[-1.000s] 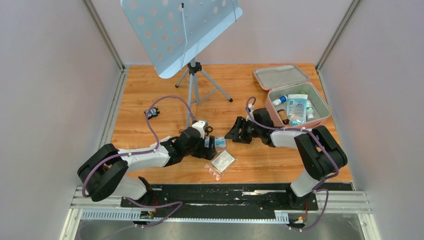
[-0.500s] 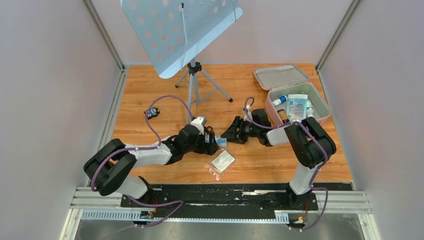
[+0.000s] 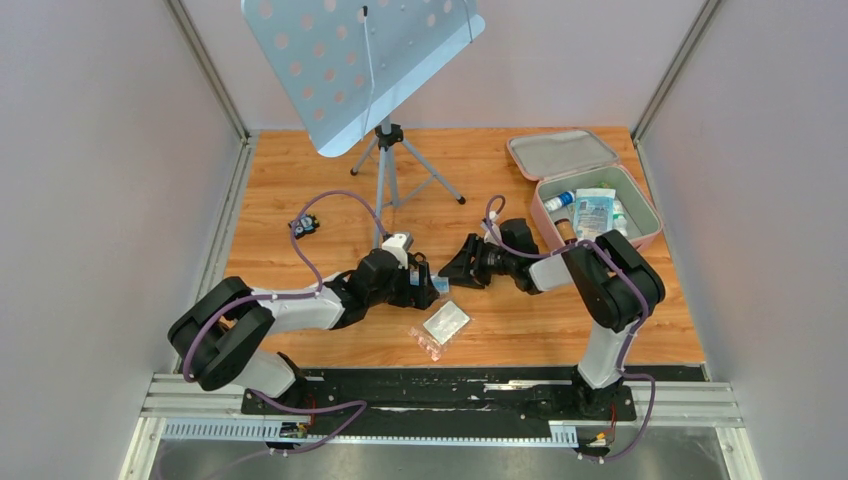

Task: Organize the medicine kit
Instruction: Pick up the medical item at the center of the board.

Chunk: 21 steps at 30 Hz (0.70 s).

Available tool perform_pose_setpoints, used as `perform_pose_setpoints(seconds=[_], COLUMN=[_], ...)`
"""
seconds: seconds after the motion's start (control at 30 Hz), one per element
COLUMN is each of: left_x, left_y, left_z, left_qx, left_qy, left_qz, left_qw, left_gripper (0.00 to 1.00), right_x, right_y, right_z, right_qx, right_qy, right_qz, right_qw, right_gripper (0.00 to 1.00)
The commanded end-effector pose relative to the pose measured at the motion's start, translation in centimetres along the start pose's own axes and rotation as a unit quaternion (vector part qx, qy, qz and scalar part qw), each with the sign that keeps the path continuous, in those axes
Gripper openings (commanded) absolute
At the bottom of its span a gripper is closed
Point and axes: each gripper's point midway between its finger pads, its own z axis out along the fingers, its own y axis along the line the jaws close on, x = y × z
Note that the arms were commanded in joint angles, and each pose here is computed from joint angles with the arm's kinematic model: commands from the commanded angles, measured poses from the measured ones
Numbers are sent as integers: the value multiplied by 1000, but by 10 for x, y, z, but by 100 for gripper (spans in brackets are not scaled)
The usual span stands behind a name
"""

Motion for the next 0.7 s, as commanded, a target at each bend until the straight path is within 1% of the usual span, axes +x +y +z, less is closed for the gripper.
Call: perform_pose_setpoints(seconds=[0.0, 0.13, 0.2, 0.23, 0.27, 0.3, 0.33, 0.37, 0.43, 0.47, 0.5, 0.53, 0.63, 0.67], left_x=[8, 6, 5, 4, 4, 4, 4, 4, 4, 4, 3, 3, 1, 1], left_y=[2, 3, 4, 5, 5, 5, 5, 5, 4, 4, 3, 3, 2, 3], left_z=[0, -3, -3, -3, -3, -2, -2, -1, -1, -1, -1, -1, -2, -2], left_qx=[1, -5, -9, -10, -11, -12, -12, -12, -10, -9, -9, -8, -8, -9], left_qy=[11, 7, 5, 5, 6, 7, 8, 8, 8, 8, 7, 6, 4, 3], left_qz=[-8, -10, -10, -9, -8, -8, -8, -8, -9, -9, -10, -10, -9, -9], left_qw=[1000, 1000, 1000, 1000, 1000, 1000, 1000, 1000, 1000, 1000, 1000, 1000, 1000, 1000], left_gripper=[100, 99, 95, 90, 87, 80, 77, 70, 63, 61, 57, 54, 38, 35], right_x=[-1, -3, -5, -5, -5, -5, -4, -3, -1, -1, -1, 0, -1, -2], right_y=[17, 23, 23, 21, 19, 18, 17, 16, 14, 14, 13, 12, 9, 7], right_z=[-4, -15, -17, -17, -17, -17, -16, -16, -16, -16, -16, -16, -17, -17], right_qx=[-23, -28, -21, -15, -12, -10, -9, -9, -8, -8, -7, -5, 7, 14], right_qy=[-7, -26, -30, -31, -30, -29, -27, -26, -24, -23, -23, -22, -25, -27], right_qz=[-17, -18, -25, -27, -28, -28, -27, -25, -23, -22, -22, -22, -27, -30], right_qw=[1000, 999, 999, 999, 999, 999, 999, 999, 999, 999, 999, 999, 999, 999], right_gripper=[49, 40, 36, 35, 33, 32, 29, 25, 22, 20, 19, 19, 19, 19])
